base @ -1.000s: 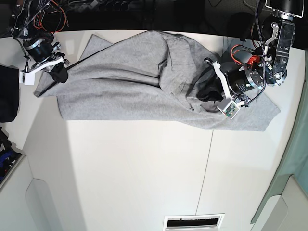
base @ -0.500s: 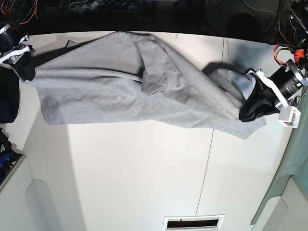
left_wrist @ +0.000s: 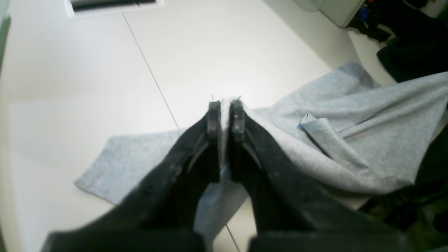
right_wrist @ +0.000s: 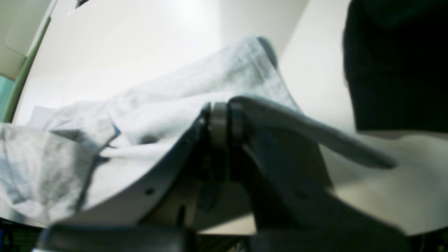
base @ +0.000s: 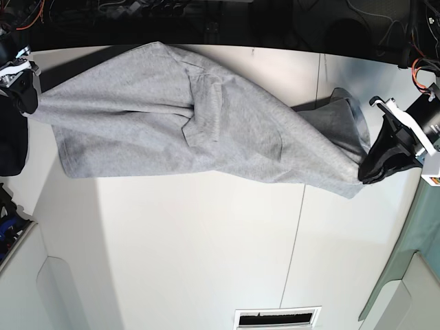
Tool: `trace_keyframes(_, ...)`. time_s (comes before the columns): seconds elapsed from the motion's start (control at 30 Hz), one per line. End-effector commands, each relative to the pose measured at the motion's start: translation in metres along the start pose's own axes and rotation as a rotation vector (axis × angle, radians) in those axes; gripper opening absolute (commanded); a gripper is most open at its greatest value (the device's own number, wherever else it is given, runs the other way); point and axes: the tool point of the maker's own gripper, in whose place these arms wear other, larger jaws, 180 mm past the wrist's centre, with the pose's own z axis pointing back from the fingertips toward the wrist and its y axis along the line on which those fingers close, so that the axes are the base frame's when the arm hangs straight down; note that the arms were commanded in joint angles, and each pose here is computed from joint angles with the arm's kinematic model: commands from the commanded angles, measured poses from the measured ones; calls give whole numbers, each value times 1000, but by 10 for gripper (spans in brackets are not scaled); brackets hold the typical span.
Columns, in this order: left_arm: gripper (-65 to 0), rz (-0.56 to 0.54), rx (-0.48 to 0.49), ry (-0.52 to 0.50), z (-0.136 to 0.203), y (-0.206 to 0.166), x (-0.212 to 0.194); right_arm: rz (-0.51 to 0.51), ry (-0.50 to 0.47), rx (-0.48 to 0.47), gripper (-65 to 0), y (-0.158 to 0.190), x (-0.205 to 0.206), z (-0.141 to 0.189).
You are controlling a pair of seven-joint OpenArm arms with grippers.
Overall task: Layout the t-shirt on the table in an organized manner, then fold the t-shirt properly
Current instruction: 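Lift and stretch the t-shirt between both grippers, lay it flat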
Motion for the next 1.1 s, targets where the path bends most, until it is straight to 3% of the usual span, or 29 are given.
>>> trace_keyframes(0.0, -650, -31, -9, -62, 5, -1, 22, 11, -60, 24, -650, 4, 18, 4)
trace_keyframes(0.2, -650, -102, 68, -193, 42, 12, 73, 27, -78, 50, -650, 14, 33, 15)
trace_keyframes(0.4, -650, -237, 234, -387, 103, 34, 137, 147, -198, 29, -650, 25, 79, 43)
trace_keyframes(0.5, -650, -289, 280, -420, 104, 46, 151, 242, -307, 5, -650, 26, 116, 44)
trace_keyframes(0.6, -650, -307, 265, -416, 75, 65, 156, 327, -389, -2, -650, 32, 156, 27)
trace_keyframes(0.7, -650, -259, 232, -356, 22, 93, 139, 366, -378, 19, -650, 34, 177, -14)
trace_keyframes(0.9, -650, -115, 288, -242, -88, 159, 103, 296, -335, 84, -650, 34, 209, -121)
trace_keyframes(1.07, -650, -94, 309, -115, -134, 187, 85, 241, -237, 75, -650, 30, 214, -176)
